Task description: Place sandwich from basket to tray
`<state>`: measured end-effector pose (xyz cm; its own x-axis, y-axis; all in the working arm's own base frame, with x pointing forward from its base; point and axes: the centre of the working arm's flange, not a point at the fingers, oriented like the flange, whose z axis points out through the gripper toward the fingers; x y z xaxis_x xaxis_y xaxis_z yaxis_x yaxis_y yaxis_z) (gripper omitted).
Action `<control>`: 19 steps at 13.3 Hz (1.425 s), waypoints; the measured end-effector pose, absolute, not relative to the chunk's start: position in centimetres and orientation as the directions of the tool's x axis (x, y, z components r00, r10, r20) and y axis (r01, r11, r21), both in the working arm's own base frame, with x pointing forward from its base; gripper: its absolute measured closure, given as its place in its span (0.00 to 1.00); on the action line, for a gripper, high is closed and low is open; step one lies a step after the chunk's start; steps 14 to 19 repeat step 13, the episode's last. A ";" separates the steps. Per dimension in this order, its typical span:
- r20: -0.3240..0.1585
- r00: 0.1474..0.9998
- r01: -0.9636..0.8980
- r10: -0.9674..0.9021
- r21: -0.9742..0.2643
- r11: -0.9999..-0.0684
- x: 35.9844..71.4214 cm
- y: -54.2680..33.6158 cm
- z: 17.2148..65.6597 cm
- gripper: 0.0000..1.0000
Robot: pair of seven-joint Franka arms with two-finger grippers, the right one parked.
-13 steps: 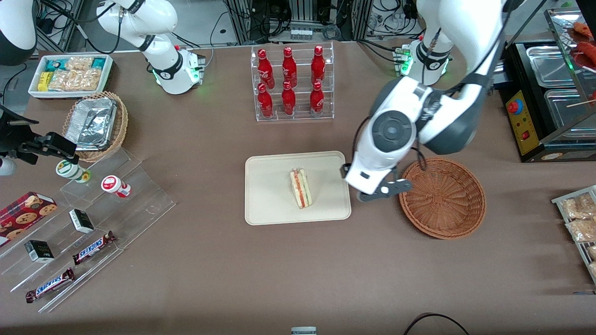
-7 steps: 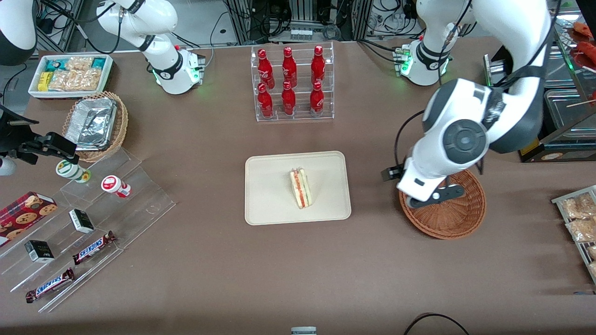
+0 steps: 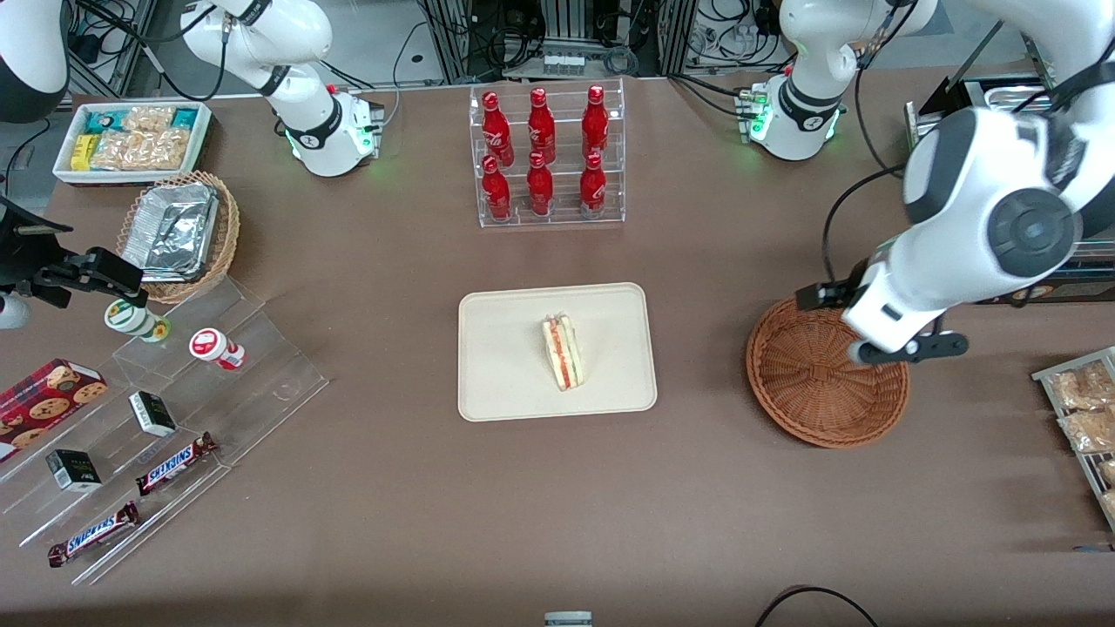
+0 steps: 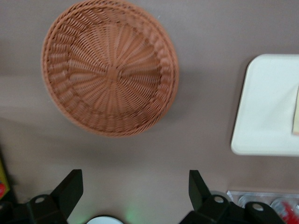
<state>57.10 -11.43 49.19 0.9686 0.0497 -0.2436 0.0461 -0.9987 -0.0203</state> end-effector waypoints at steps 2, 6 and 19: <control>-0.262 0.965 0.016 0.021 -0.022 -1.000 55.4 -9.4 51.2 0.00; -0.266 0.963 0.024 0.032 -0.033 -0.999 53.5 -7.6 54.0 0.00; -0.235 0.972 0.020 0.027 -0.030 -0.999 52.4 -6.8 57.4 0.00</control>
